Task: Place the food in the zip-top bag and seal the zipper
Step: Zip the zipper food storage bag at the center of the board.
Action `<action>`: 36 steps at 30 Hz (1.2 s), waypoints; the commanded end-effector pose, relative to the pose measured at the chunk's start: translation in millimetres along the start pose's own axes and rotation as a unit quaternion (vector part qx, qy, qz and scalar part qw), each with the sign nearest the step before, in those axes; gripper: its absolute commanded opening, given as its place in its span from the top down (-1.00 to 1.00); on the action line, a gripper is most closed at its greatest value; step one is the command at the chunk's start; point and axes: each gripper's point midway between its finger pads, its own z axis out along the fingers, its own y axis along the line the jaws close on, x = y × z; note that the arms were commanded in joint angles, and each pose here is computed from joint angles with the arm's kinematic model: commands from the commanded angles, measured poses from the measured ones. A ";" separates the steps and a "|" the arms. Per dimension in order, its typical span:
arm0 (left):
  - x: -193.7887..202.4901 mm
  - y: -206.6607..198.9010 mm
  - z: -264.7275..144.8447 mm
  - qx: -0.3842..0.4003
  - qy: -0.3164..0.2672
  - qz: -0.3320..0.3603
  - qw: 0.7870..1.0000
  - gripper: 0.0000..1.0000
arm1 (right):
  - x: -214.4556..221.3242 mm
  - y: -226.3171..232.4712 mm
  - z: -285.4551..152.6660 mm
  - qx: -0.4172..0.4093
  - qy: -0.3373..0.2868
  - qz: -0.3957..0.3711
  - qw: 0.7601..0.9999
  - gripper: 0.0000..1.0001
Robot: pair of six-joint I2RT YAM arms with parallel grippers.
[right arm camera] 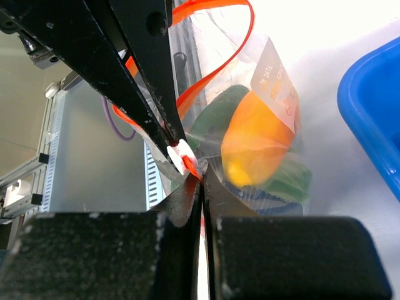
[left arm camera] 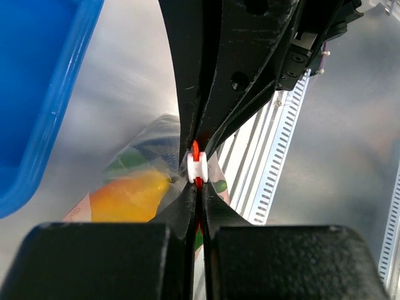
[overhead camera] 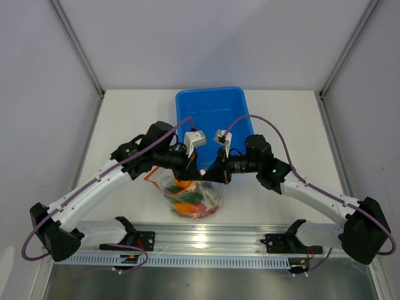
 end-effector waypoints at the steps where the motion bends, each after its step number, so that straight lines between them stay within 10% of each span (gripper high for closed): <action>1: -15.3 -2.9 -7.7 -0.010 -0.022 0.018 1.000 0.99 | -26.9 9.1 -3.2 -0.003 -0.054 -0.034 0.998 1.00; 6: -9.7 5.6 -8.4 -0.033 0.000 0.009 0.999 0.36 | -24.4 10.7 -3.7 -0.007 -0.057 -0.031 0.998 1.00; 10: 0.0 7.1 -8.9 -0.038 0.014 0.000 0.999 0.26 | -22.3 13.8 -5.5 -0.015 -0.055 -0.038 0.998 1.00; 14: 8.3 12.4 -7.7 -0.046 0.023 0.008 0.999 0.41 | -24.4 17.5 -9.6 -0.018 -0.058 -0.047 0.997 1.00; 18: 11.2 15.1 -7.6 -0.052 0.028 0.005 0.998 0.99 | -24.4 23.3 -11.9 -0.038 -0.052 -0.054 0.997 1.00; 26: -0.1 8.1 -11.7 -0.042 0.004 0.020 0.999 0.99 | -21.0 35.0 -12.6 -0.076 -0.032 -0.070 0.994 0.39; 36: -2.6 0.8 -12.8 -0.023 0.001 0.024 0.999 0.99 | -26.1 26.6 1.0 -0.092 -0.012 -0.062 0.994 0.31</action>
